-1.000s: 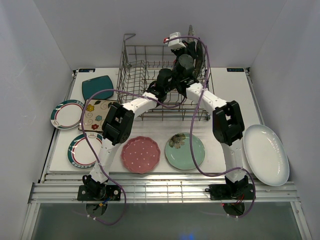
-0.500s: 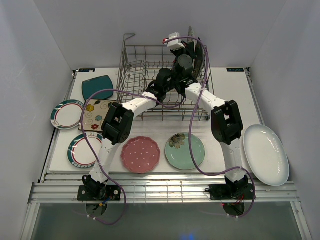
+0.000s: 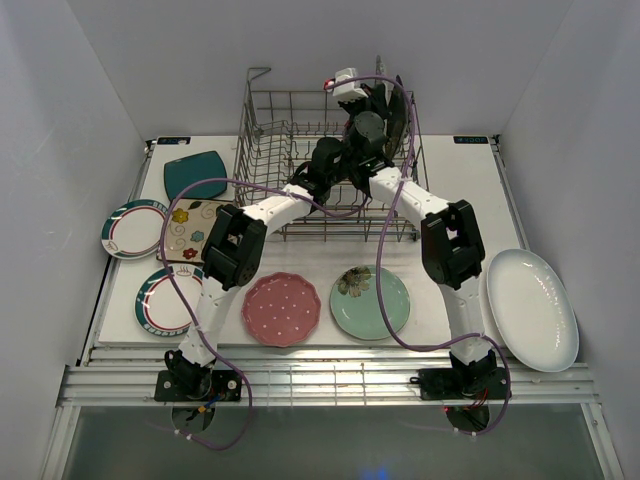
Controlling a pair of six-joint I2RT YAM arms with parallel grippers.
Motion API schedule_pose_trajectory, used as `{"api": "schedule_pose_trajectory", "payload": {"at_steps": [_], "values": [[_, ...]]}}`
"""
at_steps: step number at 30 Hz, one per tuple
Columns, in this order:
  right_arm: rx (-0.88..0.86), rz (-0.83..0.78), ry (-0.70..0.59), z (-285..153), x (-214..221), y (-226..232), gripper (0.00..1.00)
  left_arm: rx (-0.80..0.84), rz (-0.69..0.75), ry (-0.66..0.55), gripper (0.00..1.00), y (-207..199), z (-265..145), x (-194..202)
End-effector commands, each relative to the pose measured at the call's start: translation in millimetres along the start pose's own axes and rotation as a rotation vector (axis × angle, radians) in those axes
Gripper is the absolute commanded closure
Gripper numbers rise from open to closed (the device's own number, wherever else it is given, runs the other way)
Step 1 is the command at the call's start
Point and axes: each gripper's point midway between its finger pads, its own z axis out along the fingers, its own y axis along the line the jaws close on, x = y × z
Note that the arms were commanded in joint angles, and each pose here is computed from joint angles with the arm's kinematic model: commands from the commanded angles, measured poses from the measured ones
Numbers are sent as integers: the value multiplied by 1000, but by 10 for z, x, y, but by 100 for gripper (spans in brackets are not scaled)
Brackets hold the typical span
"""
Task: Load the plates into the dish rack
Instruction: Insert the plate into the dish rack.
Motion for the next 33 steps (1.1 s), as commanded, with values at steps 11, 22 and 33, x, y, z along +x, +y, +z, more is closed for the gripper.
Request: {"api": "schedule_pose_trajectory", "payload": {"at_steps": [11, 22, 33], "values": [[26, 30, -50, -15, 167, 148, 89, -72, 25, -284, 100, 315, -259, -1022], [21, 51, -23, 52, 341, 154, 89, -105, 31, -280, 82, 347, -280, -1010], [14, 82, 14, 152, 615, 163, 88, -174, 52, -277, 59, 475, -391, -1045]]}}
